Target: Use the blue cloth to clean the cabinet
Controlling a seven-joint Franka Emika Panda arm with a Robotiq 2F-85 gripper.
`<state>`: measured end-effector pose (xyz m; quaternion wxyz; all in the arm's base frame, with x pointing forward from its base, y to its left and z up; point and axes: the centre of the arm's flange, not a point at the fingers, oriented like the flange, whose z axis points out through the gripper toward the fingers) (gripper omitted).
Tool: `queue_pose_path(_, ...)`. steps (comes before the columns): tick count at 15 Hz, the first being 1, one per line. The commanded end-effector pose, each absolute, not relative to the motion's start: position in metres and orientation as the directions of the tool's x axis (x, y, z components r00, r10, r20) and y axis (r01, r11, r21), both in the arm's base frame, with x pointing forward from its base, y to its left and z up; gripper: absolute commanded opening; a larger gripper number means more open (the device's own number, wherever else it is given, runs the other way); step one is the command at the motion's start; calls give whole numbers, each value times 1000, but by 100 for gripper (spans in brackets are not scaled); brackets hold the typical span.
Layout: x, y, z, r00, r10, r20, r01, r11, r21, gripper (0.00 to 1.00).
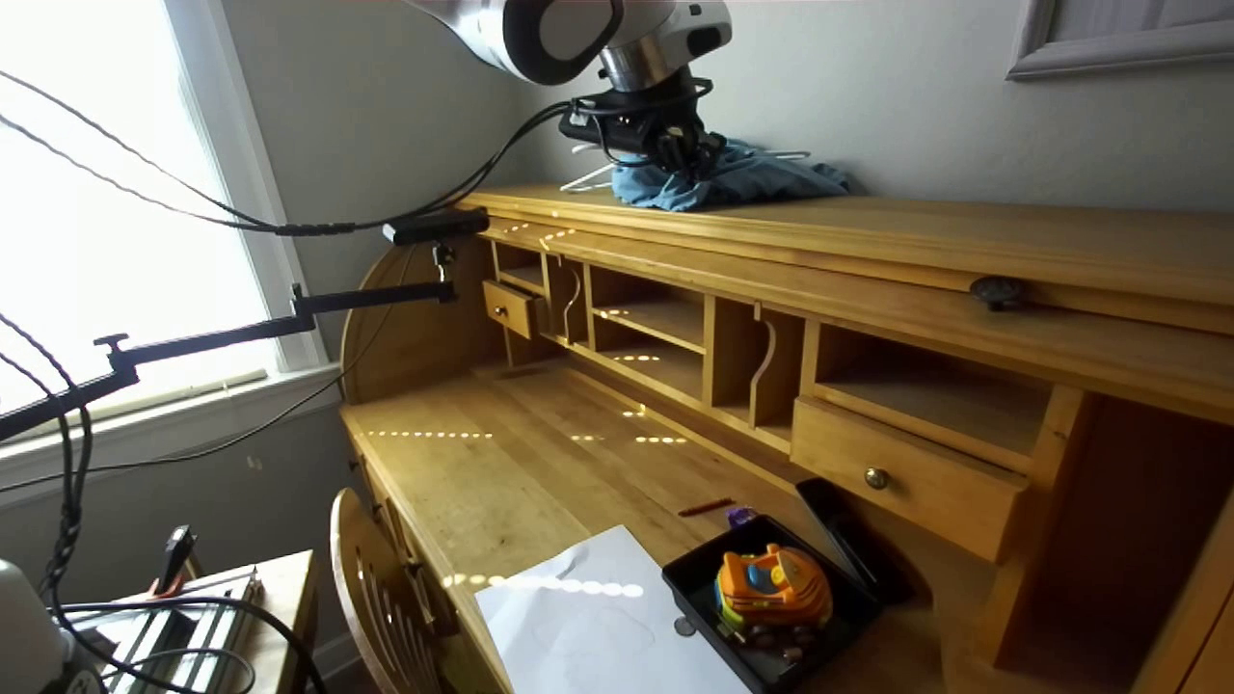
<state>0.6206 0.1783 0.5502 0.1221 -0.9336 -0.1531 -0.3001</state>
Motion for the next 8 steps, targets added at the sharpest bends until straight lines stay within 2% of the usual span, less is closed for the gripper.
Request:
queue_pose_path(1, 600, 207, 533, 768, 372, 521, 495, -861, -115, 2)
queue_pose_path(5, 616, 188, 539, 775, 372, 511, 488, -866, -108, 2)
queue_pose_path(8, 634, 123, 542, 826, 207, 524, 327, -934, -146, 2)
